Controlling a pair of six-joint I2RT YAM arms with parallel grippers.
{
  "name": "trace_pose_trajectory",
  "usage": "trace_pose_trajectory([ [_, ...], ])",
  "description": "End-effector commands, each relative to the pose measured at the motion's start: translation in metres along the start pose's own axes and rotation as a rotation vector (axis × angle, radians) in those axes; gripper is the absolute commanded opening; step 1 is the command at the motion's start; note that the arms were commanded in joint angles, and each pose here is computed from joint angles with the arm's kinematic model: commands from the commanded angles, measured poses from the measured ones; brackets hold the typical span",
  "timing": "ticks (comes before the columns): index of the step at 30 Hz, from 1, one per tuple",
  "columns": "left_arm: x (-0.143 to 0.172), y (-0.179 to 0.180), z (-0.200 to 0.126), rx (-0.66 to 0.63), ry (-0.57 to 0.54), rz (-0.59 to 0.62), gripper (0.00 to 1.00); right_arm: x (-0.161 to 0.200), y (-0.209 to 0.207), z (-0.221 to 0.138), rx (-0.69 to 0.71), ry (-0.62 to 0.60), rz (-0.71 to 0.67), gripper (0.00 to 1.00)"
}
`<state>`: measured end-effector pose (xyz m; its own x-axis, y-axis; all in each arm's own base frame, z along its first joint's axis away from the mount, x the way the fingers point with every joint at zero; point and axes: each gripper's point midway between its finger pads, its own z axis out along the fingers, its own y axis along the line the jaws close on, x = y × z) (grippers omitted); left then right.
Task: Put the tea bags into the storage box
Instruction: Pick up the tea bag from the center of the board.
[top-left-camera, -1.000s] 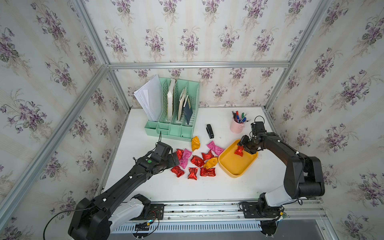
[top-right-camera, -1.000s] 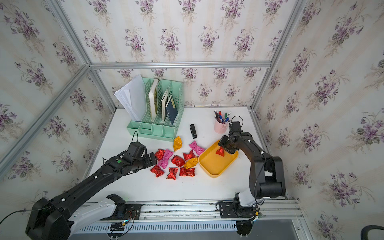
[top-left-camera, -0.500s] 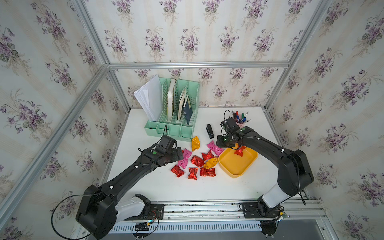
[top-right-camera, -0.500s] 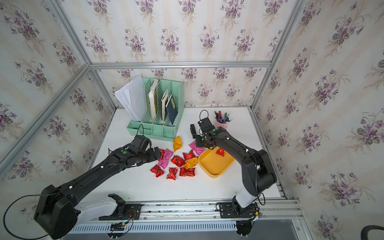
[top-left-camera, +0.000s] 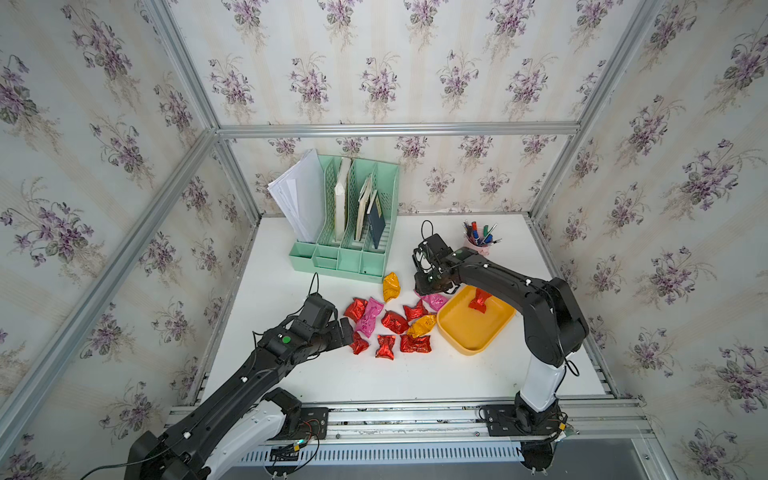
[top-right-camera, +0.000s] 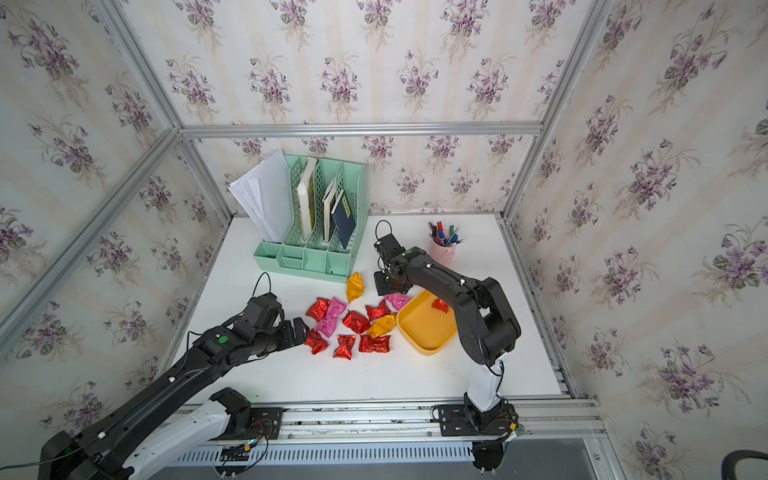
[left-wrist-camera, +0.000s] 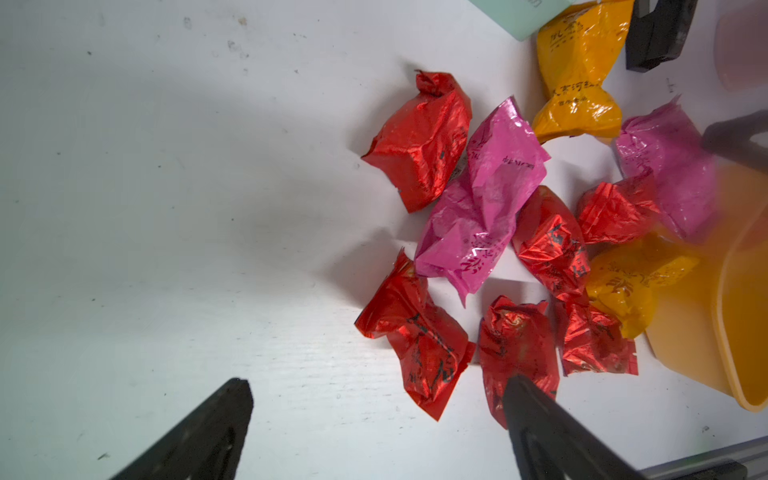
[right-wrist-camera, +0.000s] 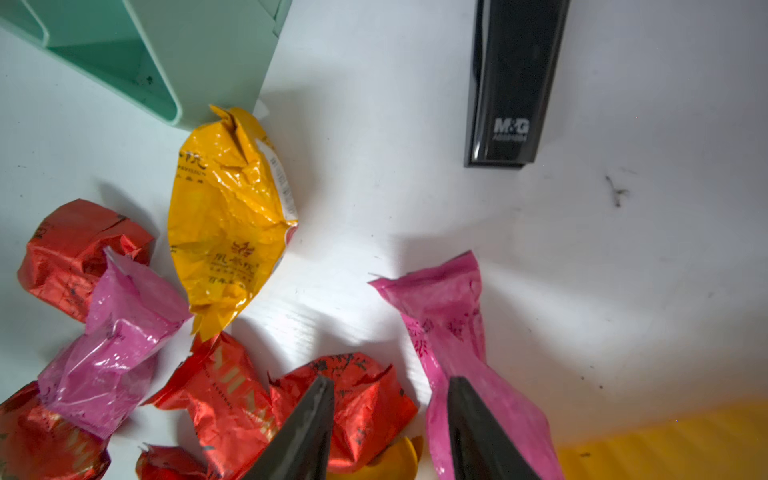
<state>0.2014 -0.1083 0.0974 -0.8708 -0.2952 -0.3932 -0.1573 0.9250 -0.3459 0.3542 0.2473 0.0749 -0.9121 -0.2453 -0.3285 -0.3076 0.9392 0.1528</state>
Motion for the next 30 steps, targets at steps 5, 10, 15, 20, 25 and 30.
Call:
trace_pose_trajectory([
  [5, 0.002, 0.006, -0.004, -0.012, -0.013, -0.038, 0.99, -0.007, -0.033, 0.009, 0.218, 0.029, -0.048, 0.38],
  [10, 0.002, 0.010, -0.005, -0.015, -0.033, -0.060, 0.99, -0.002, -0.037, 0.011, 0.235, 0.054, -0.099, 0.35],
  [15, 0.000, 0.009, -0.004, -0.013, -0.041, -0.077, 0.99, 0.010, -0.031, 0.023, 0.186, 0.095, -0.098, 0.26],
  [20, -0.005, 0.005, -0.005, -0.009, -0.049, -0.093, 0.99, 0.008, -0.024, 0.020, 0.145, 0.088, -0.086, 0.10],
  [25, -0.006, 0.005, -0.006, -0.010, -0.055, -0.099, 0.99, -0.009, -0.018, -0.001, 0.131, 0.018, -0.034, 0.00],
  [30, -0.005, 0.003, -0.006, -0.005, -0.043, -0.076, 0.99, -0.028, -0.017, -0.040, 0.129, -0.110, 0.098, 0.00],
])
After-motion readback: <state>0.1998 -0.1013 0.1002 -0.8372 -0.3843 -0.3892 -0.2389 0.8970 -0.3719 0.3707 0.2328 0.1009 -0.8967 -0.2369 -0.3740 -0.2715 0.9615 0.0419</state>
